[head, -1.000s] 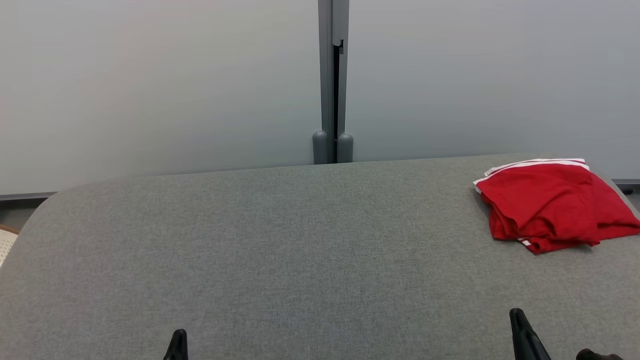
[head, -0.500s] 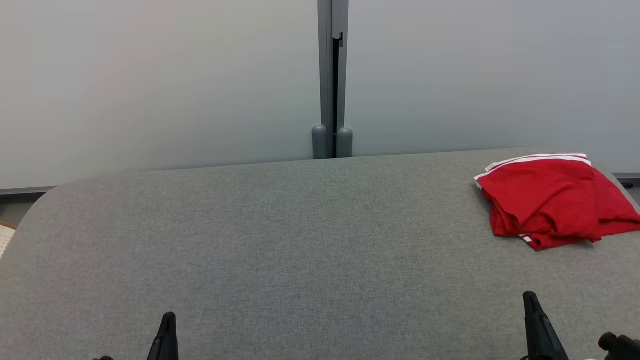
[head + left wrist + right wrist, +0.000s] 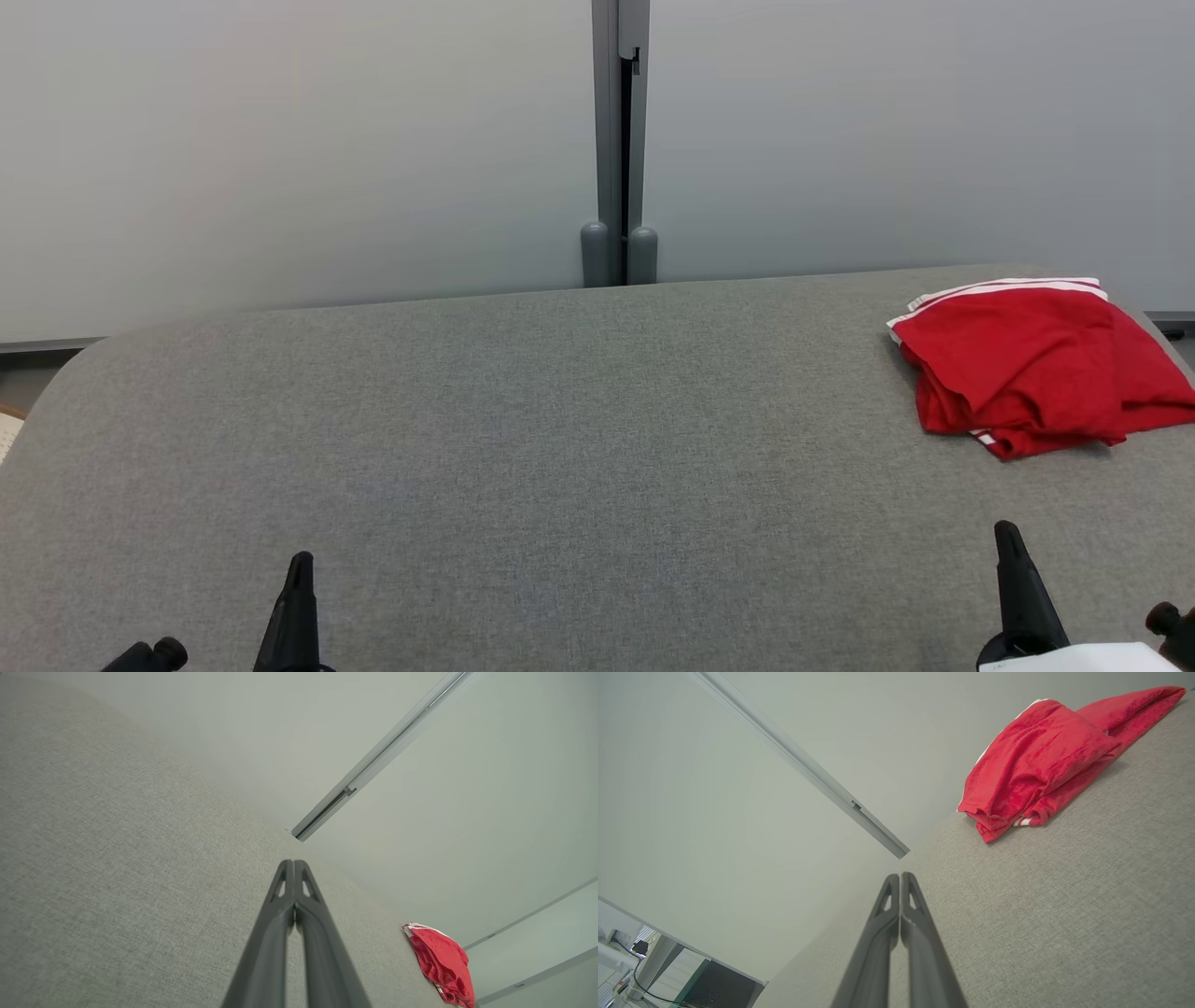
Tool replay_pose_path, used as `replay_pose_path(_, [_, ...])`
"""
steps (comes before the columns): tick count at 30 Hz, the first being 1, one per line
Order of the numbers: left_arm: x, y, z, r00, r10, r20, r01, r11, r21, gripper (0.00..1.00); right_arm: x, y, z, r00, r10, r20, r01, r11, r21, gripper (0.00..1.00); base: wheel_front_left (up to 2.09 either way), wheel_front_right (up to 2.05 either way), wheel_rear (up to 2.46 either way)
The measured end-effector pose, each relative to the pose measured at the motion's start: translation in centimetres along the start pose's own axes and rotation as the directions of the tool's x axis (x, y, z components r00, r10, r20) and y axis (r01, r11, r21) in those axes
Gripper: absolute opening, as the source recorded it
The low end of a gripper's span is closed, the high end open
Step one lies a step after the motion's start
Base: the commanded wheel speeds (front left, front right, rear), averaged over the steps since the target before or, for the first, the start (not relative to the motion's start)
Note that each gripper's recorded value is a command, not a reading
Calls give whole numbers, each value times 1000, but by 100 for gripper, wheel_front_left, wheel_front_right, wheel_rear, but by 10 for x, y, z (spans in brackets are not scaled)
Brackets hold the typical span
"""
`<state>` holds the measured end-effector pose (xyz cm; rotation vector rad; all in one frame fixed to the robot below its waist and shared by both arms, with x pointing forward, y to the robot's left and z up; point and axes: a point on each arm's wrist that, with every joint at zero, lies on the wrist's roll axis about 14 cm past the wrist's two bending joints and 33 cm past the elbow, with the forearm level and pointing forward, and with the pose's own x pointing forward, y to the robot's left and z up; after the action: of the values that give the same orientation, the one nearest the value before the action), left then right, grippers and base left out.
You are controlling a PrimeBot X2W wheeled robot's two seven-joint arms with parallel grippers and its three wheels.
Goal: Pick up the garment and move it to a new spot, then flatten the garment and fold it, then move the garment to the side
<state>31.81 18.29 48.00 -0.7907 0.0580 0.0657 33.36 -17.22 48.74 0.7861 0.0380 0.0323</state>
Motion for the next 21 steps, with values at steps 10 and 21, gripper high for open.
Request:
replay_pose_path(10, [10, 0, 4, 1000, 0, -6, 0, 992, -125, 0, 9, -1, 5, 1000, -12, 3, 12, 992, 124, 0, 0, 0, 0])
replay_pose_path(21, [22, -2, 9, 1000, -6, -10, 4, 966, -257, 0, 17, -4, 12, 1000, -26, 10, 22, 966, 256, 0, 0, 0, 0])
